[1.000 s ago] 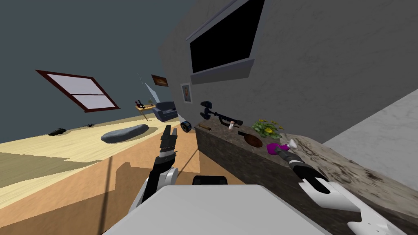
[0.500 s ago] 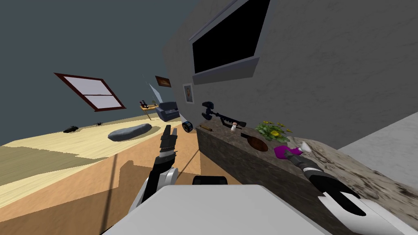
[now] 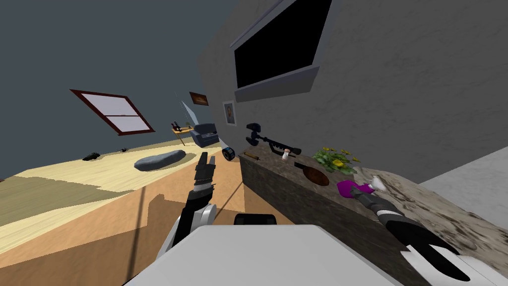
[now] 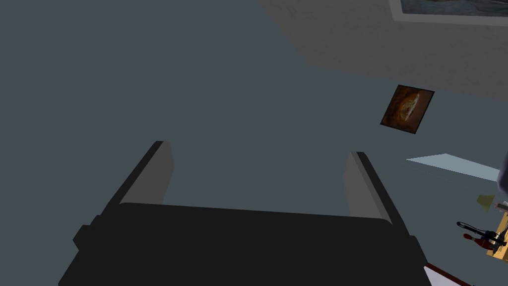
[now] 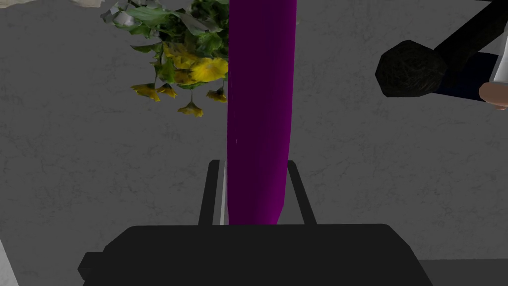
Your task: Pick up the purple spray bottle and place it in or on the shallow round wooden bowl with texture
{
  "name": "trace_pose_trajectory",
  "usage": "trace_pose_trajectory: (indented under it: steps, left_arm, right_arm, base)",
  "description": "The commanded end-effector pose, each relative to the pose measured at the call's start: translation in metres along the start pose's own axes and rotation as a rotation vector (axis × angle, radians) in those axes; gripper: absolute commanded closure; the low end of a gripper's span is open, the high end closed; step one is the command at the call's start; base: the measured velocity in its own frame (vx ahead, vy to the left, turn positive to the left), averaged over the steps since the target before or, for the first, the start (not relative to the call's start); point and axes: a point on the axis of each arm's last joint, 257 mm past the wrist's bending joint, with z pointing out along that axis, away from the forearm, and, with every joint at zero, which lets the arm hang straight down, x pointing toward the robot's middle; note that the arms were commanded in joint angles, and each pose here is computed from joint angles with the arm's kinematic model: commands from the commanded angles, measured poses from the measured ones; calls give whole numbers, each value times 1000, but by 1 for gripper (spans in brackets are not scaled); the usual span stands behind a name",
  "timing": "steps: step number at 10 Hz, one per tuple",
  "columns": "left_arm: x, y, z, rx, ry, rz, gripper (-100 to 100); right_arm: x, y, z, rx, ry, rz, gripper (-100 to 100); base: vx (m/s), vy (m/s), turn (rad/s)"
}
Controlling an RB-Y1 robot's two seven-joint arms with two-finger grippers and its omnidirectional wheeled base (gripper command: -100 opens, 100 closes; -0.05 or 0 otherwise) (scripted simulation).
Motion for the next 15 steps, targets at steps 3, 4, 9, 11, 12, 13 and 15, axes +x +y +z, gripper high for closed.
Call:
trace_pose_trajectory:
  steps: [3,4,9,11,12,13,15]
  left_arm:
    - [0,0,0,0,0,0,0]
    - [0,0,0,0,0,0,0]
    - [0,0,0,0,0,0,0]
    - [0,0,0,0,0,0,0]
    - [0,0,0,0,0,0,0]
    - [0,0,0,0,0,0,0]
    - [0,0,0,0,0,0,0]
  right_arm:
    - [8,-41,-19,69,64,-98,100]
    - [8,-50,-24,84,77,-121,100]
    - [3,-88,-45,143,135,-238,100]
    - [0,-100,-52,160,155,-282,100]
    - [-1,-104,-55,167,164,-301,100]
    - [-4,-112,-59,177,179,-331,100]
    - [-10,-117,-64,183,192,-355,100]
  base:
    - [-51,244,28]
    - [-18,167,14]
    - [11,141,37]
    - [43,149,45]
    - [38,183,30]
    - [67,200,38]
    - [111,126,19]
